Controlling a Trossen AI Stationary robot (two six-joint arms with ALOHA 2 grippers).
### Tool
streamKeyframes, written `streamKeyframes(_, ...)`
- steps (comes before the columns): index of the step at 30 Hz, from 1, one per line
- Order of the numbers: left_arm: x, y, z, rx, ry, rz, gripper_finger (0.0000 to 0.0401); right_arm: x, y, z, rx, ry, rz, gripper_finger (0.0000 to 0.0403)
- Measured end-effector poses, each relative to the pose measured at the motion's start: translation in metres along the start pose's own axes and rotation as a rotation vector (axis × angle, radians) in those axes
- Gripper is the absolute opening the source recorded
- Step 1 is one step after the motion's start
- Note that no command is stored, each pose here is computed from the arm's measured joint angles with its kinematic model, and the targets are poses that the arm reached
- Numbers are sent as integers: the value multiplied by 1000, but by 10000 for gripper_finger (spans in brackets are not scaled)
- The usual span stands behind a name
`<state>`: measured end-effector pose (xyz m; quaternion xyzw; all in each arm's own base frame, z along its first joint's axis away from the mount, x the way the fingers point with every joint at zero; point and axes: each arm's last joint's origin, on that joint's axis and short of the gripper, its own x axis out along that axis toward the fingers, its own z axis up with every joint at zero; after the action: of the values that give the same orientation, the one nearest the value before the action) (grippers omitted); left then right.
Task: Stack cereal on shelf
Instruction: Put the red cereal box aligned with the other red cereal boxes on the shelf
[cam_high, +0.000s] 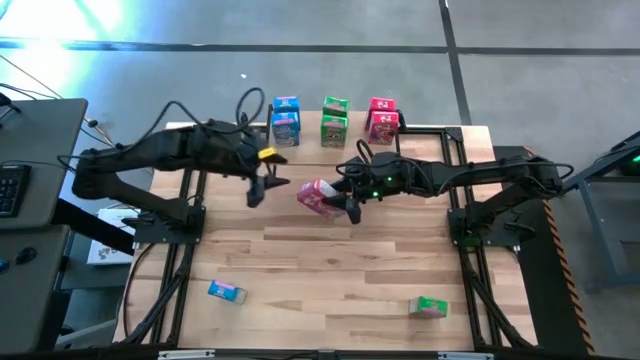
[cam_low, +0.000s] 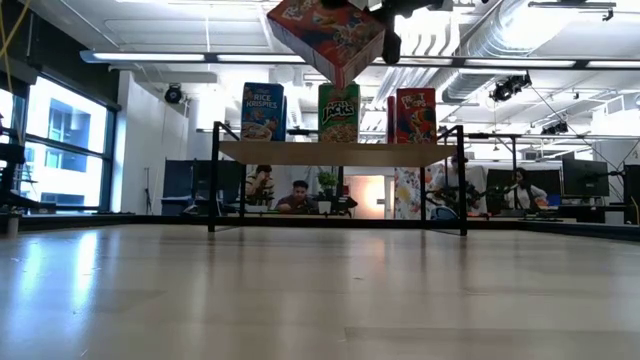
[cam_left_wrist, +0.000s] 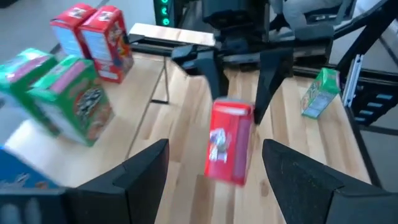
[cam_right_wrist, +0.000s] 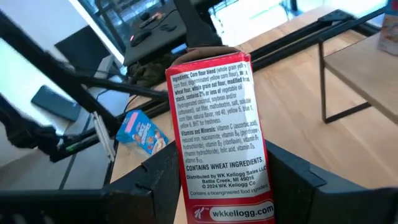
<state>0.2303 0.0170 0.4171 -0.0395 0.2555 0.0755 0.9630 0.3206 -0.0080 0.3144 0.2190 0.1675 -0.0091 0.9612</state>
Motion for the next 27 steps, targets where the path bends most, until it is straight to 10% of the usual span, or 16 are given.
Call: streamKeyframes(27,-58,32,-47,-78,-78,260,250,-164,30,57,-269,-557,-242,186)
